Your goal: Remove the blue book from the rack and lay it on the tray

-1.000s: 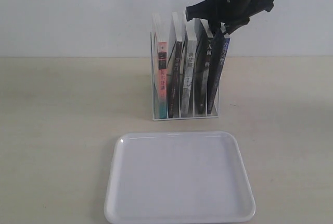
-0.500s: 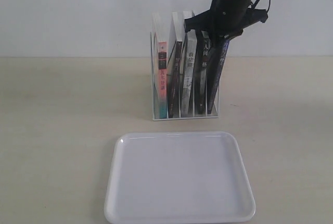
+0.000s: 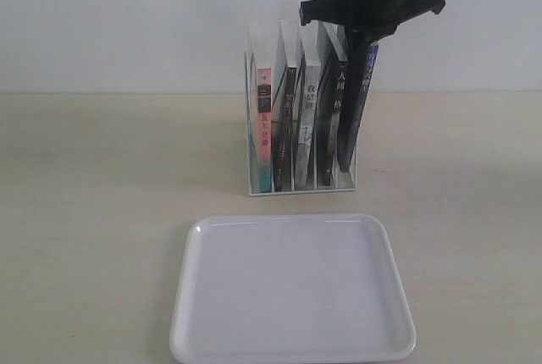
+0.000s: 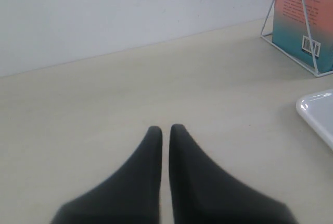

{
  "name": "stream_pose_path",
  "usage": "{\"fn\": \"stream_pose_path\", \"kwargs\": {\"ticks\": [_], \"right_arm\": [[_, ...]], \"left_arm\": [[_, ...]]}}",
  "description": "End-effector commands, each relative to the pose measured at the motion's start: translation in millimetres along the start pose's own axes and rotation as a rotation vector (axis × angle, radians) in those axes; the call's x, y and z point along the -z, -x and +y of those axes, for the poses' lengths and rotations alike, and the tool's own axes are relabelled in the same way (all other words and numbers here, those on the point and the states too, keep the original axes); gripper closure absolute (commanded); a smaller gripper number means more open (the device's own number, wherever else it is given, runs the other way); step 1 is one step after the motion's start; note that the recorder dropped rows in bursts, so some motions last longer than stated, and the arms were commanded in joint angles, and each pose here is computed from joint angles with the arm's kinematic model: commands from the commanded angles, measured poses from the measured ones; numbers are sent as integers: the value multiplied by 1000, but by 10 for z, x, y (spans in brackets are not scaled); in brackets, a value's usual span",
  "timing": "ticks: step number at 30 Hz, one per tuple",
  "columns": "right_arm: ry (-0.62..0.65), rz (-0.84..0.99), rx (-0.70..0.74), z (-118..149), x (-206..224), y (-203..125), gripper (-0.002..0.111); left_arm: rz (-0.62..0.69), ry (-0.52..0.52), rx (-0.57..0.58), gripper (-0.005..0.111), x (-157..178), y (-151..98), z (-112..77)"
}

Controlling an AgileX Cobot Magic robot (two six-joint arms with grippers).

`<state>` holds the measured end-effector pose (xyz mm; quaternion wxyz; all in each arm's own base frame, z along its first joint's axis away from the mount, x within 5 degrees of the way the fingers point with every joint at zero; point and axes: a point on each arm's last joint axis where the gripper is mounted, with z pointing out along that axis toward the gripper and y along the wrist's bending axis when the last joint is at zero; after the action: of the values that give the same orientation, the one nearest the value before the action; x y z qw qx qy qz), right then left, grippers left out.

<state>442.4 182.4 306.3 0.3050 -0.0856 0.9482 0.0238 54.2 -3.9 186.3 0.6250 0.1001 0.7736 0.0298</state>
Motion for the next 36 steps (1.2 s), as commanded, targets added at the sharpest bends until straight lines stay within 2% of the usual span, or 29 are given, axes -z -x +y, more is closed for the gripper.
{"fn": "stream_pose_path", "kwargs": {"ticks": [1,14,21,24,26,31,36], "right_arm": [[14,-118,-34,-67,547,134,108],[7,-197,-95,-285,1728,45,108],[-15,-209,-99,-358,1977,-25,108],[35,-221,-89,-304,2136,-95,108],[20,-232,-76,-287,2211,-146,108],[17,-216,-69,-260,2319,-342,108],[12,-116,-112,-308,2225,-663,108]], "left_arm": [[-14,-9,16,102,-1,5,-7],[-14,-9,16,102,-1,5,-7],[-14,-9,16,102,-1,5,-7],[-14,-9,16,102,-1,5,-7],[-14,-9,16,102,-1,5,-7],[-14,-9,16,102,-1,5,-7],[-14,-9,16,102,-1,5,-7]]}}
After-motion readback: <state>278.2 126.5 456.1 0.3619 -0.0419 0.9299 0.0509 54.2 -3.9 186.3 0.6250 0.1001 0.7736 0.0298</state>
